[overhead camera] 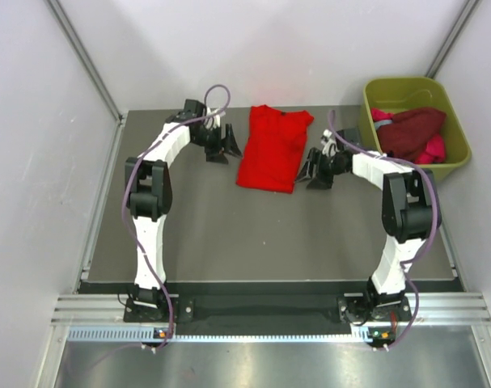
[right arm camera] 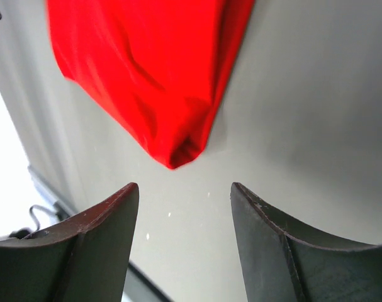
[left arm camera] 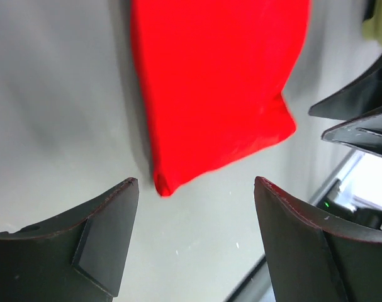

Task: Fold and stack the t-shirts
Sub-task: Fold the tshirt

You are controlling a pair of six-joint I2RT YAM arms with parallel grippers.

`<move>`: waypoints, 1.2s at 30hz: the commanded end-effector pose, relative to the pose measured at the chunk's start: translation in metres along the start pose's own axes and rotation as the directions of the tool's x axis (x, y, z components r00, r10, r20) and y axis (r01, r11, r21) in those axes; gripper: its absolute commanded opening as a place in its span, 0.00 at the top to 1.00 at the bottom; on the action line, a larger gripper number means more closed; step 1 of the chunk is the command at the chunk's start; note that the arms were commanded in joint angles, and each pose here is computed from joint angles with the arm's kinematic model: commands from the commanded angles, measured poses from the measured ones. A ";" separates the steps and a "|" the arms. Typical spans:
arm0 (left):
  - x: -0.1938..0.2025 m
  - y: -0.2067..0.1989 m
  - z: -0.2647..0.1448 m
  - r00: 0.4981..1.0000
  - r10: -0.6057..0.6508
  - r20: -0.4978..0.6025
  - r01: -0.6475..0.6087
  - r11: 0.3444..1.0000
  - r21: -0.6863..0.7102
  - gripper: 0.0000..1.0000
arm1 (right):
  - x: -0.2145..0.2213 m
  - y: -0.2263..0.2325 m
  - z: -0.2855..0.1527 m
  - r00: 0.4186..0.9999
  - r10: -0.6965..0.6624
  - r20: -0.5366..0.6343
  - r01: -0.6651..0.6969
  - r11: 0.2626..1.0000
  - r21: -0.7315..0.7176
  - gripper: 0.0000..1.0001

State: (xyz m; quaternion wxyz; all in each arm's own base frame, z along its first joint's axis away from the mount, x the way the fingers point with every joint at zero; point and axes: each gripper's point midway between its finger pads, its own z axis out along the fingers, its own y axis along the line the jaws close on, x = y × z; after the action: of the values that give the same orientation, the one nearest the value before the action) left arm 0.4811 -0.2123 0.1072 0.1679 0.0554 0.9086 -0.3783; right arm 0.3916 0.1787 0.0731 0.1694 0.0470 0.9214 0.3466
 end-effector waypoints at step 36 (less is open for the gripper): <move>0.078 0.028 0.059 0.912 -0.316 -0.260 0.349 0.933 0.090 0.42 | 0.028 0.006 0.065 0.983 0.135 -0.121 -0.143 0.988 -0.061 0.61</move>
State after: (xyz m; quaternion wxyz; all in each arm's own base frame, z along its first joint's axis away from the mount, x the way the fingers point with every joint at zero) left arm 0.4224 -0.2353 0.0434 -0.0284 -0.0484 0.8846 -0.4630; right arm 0.3838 0.2285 0.0326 0.0798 0.0907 0.9006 0.4175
